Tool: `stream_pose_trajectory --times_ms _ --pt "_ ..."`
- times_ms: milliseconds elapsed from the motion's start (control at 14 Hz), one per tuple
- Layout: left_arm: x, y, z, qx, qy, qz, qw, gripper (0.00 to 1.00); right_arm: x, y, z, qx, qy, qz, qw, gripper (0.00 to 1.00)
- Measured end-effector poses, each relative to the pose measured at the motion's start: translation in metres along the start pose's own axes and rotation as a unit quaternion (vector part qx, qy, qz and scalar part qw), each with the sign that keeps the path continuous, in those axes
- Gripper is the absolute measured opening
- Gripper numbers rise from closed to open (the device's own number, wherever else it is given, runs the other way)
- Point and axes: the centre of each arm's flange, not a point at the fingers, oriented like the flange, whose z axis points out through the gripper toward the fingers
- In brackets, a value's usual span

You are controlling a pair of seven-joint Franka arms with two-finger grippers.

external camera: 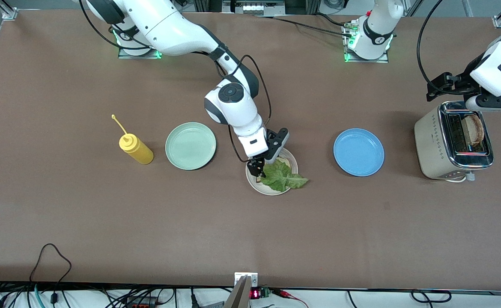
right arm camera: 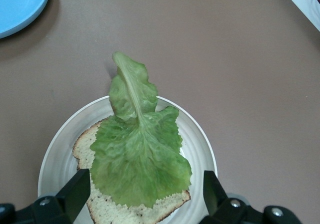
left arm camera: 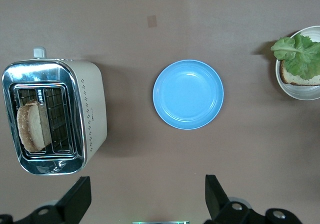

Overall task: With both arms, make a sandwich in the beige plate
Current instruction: 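Lower the lettuce onto the bread and open the right gripper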

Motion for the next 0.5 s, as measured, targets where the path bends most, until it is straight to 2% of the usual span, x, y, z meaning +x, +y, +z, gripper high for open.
stream_pose_trajectory --times_ms 356,498 --pt "0.000 0.000 0.000 0.000 -0.001 0.000 1.000 1.00 -0.003 0.020 -0.003 -0.004 0.000 0.022 1.000 1.00" --pt "-0.001 0.000 0.000 0.000 -0.003 0.000 1.000 1.00 -0.004 0.044 -0.013 -0.001 -0.019 0.047 0.999 1.00"
